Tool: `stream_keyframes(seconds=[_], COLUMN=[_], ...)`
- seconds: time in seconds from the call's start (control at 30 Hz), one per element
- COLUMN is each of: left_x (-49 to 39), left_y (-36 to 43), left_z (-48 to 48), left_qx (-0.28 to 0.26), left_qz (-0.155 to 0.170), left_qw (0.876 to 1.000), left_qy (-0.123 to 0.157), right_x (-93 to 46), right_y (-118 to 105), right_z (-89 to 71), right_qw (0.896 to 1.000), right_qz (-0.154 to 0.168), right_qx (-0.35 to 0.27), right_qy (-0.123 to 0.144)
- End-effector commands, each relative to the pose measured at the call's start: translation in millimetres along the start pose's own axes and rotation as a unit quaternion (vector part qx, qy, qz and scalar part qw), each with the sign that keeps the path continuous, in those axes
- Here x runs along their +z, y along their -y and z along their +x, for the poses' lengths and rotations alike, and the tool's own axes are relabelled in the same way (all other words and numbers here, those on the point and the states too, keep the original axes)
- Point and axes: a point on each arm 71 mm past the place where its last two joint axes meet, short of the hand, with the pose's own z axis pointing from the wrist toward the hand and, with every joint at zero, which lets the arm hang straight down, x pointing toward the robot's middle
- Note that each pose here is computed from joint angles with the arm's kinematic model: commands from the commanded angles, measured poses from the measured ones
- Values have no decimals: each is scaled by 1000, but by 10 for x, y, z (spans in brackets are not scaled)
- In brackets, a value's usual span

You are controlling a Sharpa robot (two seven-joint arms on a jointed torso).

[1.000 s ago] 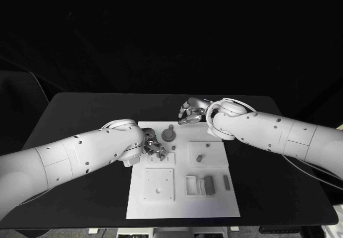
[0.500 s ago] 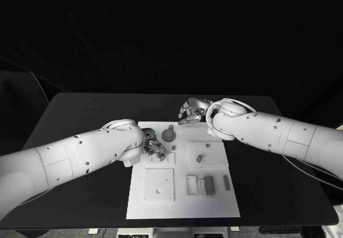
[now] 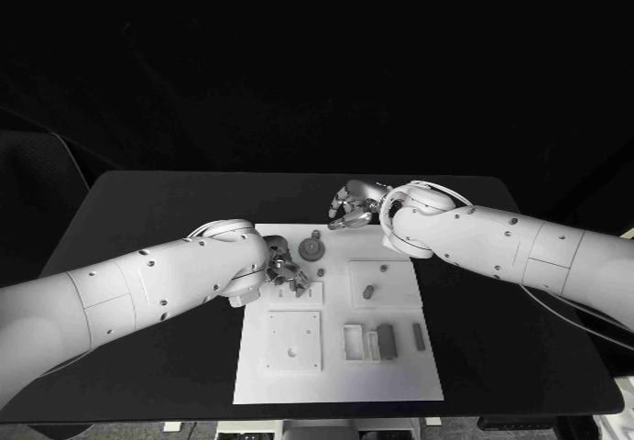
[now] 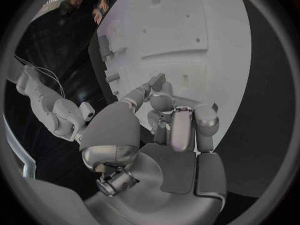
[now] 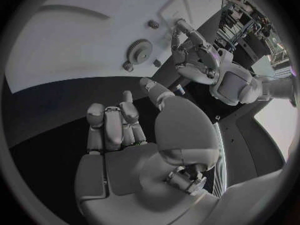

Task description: Assemble the parts on the task board

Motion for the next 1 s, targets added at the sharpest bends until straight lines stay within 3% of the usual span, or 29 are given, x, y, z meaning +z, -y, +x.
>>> stream_keyframes(seconds=[0.03,0.27,0.5,1.0], left_x=[1,4,3,1], left_y=[40,81,65,53], left_z=[6,2,-1,27], left_qx=[23,42,42,39], left_qz=[4,4,3,2], left_qw=[1000,999,999,999], left_qy=[7,18,18,-3], right_x=[1,2,2,5], right_y=[-12,-17,-13,-14], right_z=[10,12,11,13], right_qw=[1000,1000,1000,1000], right_qz=[-3,-3,-3,-3], right_qx=[-5,-5,-5,-5], right_qy=[-6,-6,-6,-7])
